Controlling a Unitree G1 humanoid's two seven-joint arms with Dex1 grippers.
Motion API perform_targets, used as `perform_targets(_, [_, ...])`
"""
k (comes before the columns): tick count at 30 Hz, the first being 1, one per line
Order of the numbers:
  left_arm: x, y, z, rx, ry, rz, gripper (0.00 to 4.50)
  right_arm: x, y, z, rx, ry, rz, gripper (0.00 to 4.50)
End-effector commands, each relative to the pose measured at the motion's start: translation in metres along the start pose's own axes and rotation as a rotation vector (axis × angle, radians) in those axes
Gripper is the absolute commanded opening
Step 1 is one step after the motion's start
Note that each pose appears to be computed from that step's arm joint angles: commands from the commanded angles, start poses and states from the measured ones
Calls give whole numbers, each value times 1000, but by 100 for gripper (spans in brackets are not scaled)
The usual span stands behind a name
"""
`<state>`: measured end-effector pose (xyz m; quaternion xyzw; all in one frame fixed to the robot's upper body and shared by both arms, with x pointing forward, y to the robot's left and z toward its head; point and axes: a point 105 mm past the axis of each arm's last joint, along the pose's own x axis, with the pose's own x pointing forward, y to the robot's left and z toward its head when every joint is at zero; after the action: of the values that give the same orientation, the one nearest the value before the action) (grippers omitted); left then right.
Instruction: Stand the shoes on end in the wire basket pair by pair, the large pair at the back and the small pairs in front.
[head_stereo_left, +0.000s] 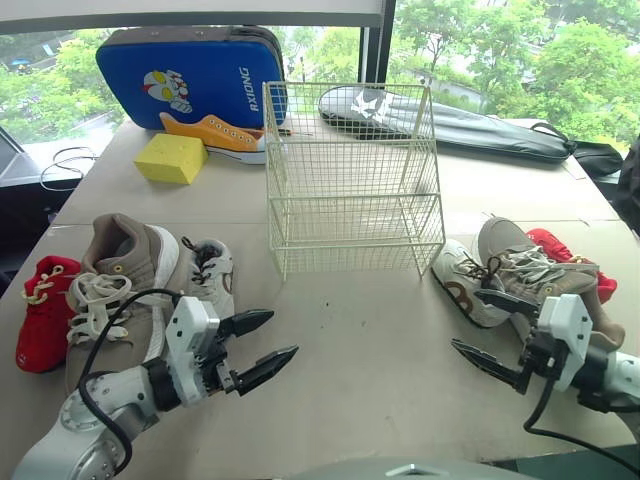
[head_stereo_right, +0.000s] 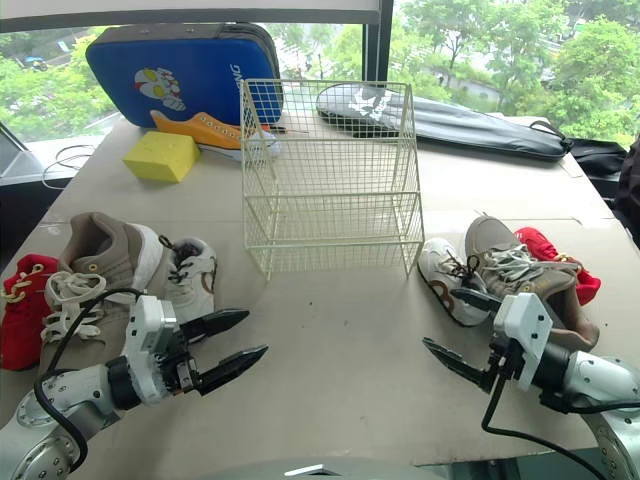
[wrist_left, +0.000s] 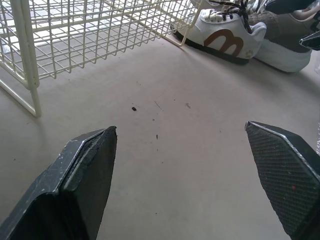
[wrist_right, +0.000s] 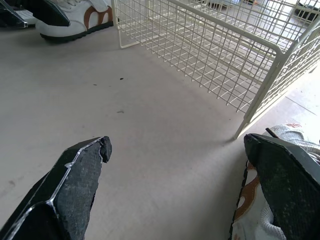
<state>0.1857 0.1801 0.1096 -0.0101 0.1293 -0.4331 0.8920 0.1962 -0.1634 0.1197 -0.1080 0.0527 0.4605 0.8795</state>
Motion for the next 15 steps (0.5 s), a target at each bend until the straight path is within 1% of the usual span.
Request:
perform_targets(1, [2, -5, 11, 35, -25, -20, 450, 1, 1, 6, -19, -26, 2, 444])
perform_targets(10, [6, -5, 14, 38, -26, -28, 450, 1, 2, 8, -18, -30, 2, 444])
perform_targets(15, [6, 3, 24, 0, -87, 16, 450, 6, 2, 19, -30, -75, 25, 444])
